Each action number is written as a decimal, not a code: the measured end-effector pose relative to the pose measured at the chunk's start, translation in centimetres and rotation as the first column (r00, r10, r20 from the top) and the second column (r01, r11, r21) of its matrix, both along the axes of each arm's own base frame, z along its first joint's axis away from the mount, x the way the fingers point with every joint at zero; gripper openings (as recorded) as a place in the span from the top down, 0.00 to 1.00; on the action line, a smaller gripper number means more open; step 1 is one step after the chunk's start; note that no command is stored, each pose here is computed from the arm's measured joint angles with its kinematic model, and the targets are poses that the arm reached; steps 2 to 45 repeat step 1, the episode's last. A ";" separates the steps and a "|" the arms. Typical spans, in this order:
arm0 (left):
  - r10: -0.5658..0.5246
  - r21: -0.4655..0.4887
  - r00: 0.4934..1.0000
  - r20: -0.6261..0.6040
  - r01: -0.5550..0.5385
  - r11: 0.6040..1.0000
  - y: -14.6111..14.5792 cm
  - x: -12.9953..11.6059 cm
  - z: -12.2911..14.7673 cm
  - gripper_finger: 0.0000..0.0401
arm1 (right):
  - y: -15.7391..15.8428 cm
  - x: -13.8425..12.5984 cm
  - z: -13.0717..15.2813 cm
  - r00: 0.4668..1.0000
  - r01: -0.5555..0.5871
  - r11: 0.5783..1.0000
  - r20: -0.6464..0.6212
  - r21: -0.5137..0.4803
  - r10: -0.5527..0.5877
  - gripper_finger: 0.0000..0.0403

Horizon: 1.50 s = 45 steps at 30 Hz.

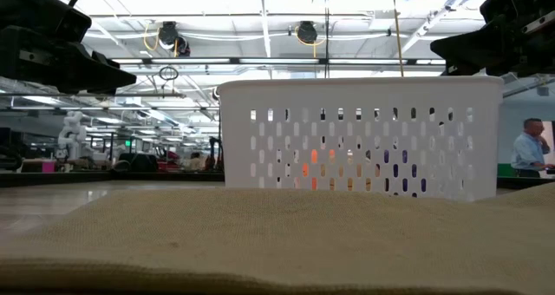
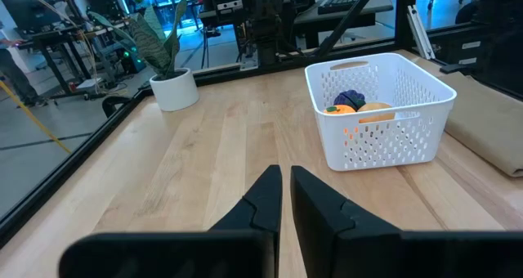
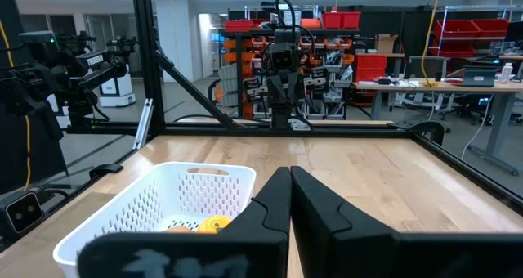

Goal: Pick and placing Produce into tupperware
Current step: Return to Home Position

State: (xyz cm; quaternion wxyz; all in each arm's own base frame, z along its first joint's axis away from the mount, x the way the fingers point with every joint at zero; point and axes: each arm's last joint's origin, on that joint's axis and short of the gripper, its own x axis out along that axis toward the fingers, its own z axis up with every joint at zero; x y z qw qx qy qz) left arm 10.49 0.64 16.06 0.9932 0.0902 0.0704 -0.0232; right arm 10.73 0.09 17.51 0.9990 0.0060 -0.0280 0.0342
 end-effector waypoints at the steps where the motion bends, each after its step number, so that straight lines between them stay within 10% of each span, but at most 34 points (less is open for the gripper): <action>1: 0.000 0.000 1.000 0.000 0.000 1.000 0.0 0.0 0.0 0.92 | 0.0 0.0 0.0 1.000 0.000 1.000 0.000 0.000 0.000 1.00; 45: 0.000 0.000 1.000 0.000 0.000 1.000 0.0 0.0 0.0 0.92 | 0.0 0.0 0.0 1.000 0.000 1.000 0.000 0.000 0.000 1.00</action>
